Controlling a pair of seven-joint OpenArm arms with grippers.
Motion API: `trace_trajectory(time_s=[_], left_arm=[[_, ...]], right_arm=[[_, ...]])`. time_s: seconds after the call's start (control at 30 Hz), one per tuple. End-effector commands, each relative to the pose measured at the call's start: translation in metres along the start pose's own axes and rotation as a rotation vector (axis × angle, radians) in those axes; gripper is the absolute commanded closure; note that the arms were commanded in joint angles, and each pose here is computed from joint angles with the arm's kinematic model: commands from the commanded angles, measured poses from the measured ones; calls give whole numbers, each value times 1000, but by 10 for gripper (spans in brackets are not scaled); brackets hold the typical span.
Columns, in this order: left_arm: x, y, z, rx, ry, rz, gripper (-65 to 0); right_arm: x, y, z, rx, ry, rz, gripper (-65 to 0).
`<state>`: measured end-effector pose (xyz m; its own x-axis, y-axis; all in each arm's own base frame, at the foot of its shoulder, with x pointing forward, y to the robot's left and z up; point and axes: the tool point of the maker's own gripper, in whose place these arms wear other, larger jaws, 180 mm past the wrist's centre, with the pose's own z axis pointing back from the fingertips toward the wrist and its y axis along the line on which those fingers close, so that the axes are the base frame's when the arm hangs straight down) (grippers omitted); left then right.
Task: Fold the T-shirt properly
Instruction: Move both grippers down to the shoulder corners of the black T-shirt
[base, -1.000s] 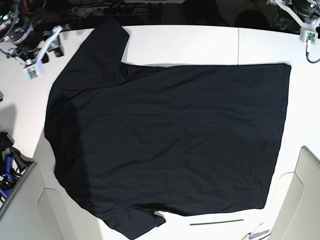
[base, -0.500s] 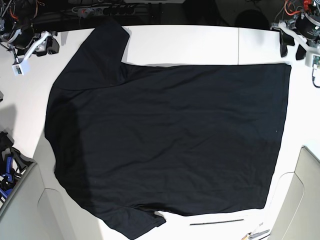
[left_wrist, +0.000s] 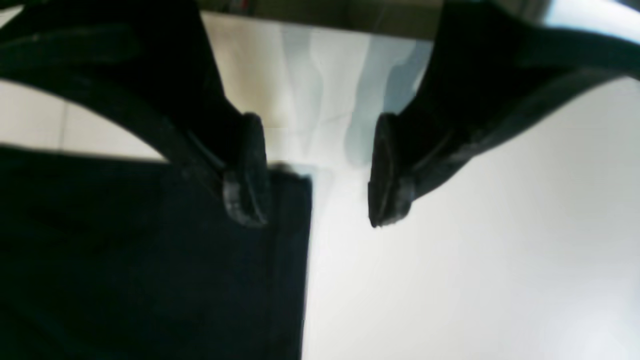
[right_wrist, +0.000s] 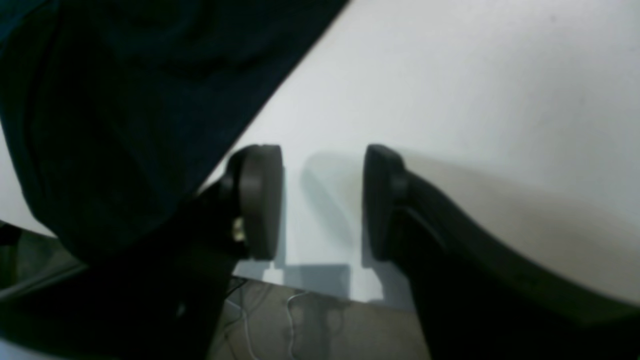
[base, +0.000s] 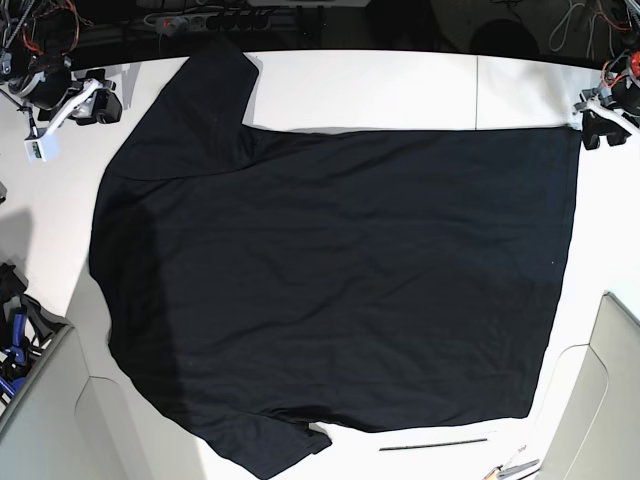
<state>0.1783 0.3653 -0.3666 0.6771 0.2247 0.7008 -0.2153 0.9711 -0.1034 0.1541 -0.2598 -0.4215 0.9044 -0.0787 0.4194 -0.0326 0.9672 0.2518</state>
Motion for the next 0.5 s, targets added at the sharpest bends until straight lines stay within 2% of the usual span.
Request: trace_trajectory(time_s=[0.0,0.27,0.47], left_arm=[[9,3,0,-7,-21,-4,-346],[-6,19,-17,-23,5,129,-346],[-10,17,-22,-53,21,164,-346]], right_arm=[[4,-6,4,-21,-1,18,-272],[8,-3,3,-5,-13,11,-272],[7,3,3,28,-8,-9,-272]])
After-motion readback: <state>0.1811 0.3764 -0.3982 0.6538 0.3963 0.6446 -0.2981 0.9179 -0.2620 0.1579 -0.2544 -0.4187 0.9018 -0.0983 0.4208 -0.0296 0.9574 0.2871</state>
